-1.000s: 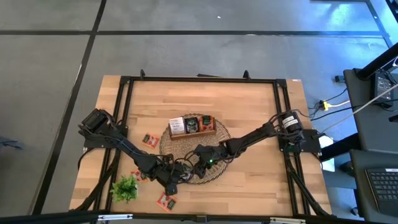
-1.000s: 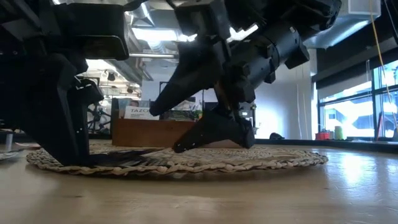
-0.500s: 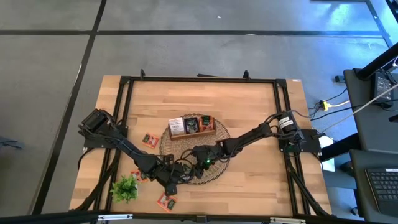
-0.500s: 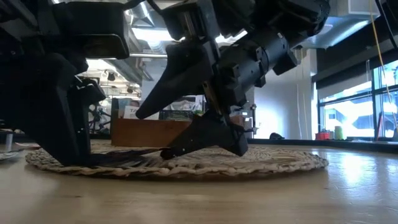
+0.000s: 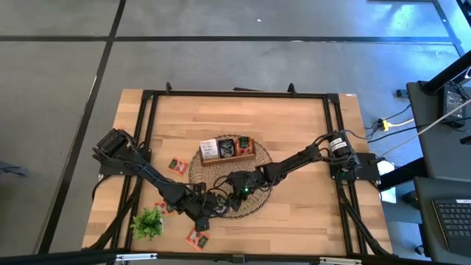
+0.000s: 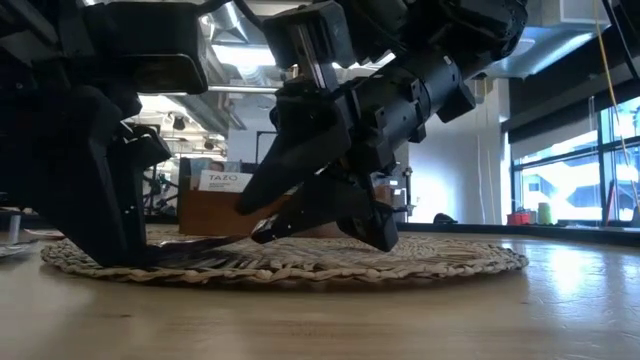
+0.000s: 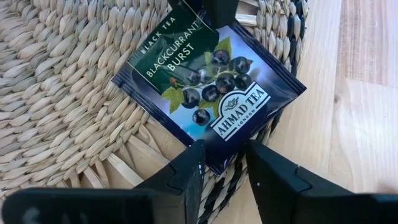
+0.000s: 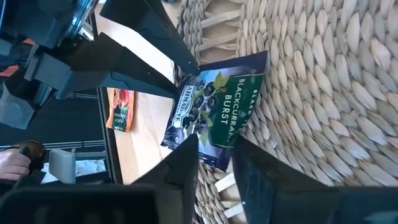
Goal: Pick & Place Tea
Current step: Put the right violet tea bag into the middle slot of the wooden organizer
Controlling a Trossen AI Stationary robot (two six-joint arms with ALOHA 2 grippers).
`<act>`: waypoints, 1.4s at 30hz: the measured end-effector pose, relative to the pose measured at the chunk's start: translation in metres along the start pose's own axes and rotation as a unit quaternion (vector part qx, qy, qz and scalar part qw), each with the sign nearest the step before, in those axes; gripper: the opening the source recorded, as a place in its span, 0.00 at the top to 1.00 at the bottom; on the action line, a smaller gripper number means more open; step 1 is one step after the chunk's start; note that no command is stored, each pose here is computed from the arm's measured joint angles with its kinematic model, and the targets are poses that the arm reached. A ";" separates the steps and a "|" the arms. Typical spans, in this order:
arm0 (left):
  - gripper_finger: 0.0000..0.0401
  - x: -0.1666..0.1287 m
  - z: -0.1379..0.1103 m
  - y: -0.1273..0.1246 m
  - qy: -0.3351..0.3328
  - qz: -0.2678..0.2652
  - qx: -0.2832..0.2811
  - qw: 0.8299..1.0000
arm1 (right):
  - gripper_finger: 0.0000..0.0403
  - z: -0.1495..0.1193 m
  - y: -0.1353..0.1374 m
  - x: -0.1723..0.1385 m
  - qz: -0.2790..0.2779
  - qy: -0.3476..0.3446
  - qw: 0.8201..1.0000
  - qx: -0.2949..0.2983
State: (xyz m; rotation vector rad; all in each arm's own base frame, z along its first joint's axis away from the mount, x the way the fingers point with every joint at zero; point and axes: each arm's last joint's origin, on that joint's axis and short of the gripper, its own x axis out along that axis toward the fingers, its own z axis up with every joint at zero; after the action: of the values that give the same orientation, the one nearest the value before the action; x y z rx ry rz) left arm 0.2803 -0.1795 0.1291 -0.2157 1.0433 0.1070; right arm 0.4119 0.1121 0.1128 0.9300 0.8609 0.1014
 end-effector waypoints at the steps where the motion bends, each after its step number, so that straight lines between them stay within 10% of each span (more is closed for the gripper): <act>1: 0.72 0.000 0.000 0.000 0.000 0.000 0.000 1.000 | 0.77 0.000 0.000 0.000 0.000 0.000 1.000 0.000; 31: 0.71 -0.034 0.012 -0.003 -0.026 -0.055 -0.001 0.998 | 0.99 0.007 0.016 -0.019 0.002 -0.013 0.988 -0.151; 36: 0.71 -0.067 0.022 -0.002 -0.078 -0.074 0.005 0.994 | 0.99 0.020 0.032 -0.060 -0.028 -0.019 0.968 -0.249; 42: 0.72 -0.098 0.032 0.006 -0.128 -0.080 0.061 0.987 | 0.99 0.044 0.031 -0.111 -0.130 -0.040 0.901 -0.411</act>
State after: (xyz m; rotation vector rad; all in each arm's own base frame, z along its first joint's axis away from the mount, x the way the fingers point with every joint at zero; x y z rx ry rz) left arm 0.2575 -0.1654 0.2286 -0.1687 0.7709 -0.0739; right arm 0.3754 0.0549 0.2157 0.0210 0.7538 0.1759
